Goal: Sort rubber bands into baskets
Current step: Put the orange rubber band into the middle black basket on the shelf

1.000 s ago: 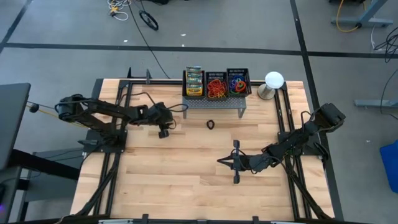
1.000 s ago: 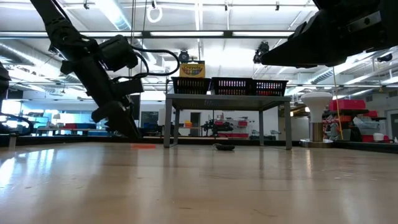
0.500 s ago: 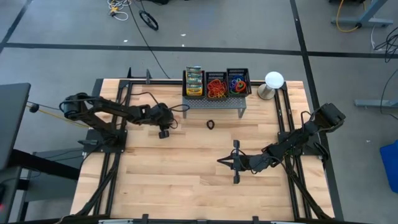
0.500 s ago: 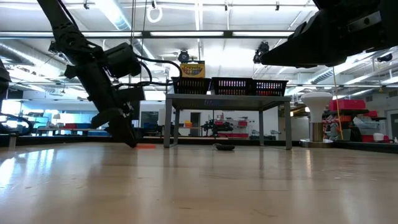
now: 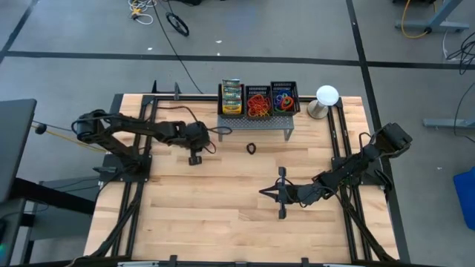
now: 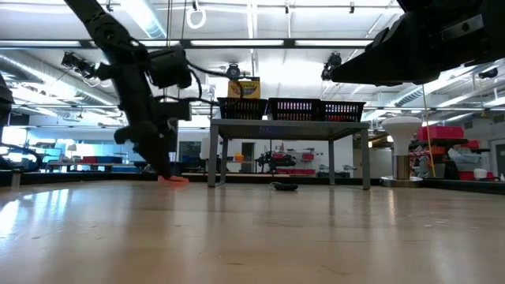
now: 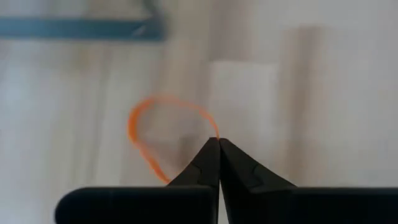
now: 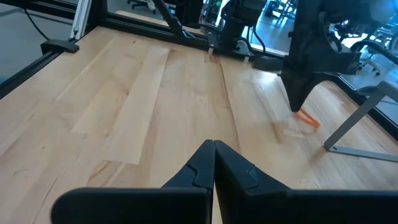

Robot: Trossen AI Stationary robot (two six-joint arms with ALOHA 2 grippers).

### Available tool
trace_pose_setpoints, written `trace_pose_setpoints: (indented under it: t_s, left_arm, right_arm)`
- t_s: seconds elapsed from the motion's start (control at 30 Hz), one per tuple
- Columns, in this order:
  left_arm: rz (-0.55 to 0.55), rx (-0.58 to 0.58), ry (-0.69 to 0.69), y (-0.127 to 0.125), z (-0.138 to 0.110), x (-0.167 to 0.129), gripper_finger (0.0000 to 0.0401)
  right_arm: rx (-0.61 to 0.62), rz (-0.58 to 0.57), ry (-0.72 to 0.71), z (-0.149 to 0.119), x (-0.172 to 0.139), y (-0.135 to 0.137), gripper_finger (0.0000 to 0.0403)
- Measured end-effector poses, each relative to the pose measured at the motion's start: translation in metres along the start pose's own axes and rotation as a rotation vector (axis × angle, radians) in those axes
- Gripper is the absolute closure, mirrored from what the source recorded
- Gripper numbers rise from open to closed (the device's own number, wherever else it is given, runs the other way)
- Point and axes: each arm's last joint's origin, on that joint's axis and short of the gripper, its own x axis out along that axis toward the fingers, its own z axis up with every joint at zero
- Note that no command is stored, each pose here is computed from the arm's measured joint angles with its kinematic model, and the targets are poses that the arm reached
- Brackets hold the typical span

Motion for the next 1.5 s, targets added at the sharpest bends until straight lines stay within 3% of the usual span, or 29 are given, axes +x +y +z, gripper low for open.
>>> trace_pose_setpoints:
  t_s: [0.27,0.4,0.57,0.83,1.03,1.2,1.5]
  left_arm:
    - [-0.22,0.026,-0.058,-0.047,0.018,-0.013,0.0397]
    - [-0.327,0.02,-0.182,-0.073,0.031,-0.021,0.0397]
    - [-0.435,0.025,-0.34,-0.093,0.045,-0.031,0.0397]
    - [-0.448,0.023,-0.427,-0.096,0.052,-0.035,0.0397]
    - [-0.449,0.034,-0.456,-0.096,0.054,-0.036,0.0396]
    - [-0.448,0.038,-0.459,-0.096,0.054,-0.037,0.0396]
    - [-0.438,0.034,-0.454,-0.096,0.054,-0.036,0.0384]
  right_arm:
    - [-0.033,0.069,0.052,-0.006,0.0,0.002,0.0394]
    - [-0.033,-0.011,0.055,-0.014,0.01,0.001,0.0387]
    - [-0.061,-0.079,0.066,-0.022,0.042,-0.003,0.0343]
    - [-0.118,-0.154,0.073,-0.022,0.1,-0.006,0.0267]
    - [-0.178,-0.241,0.063,-0.015,0.132,-0.019,0.0246]
    - [-0.164,-0.299,0.059,-0.009,0.146,-0.034,0.0265]
    - [-0.229,-0.306,0.048,-0.007,0.146,-0.035,0.0393]
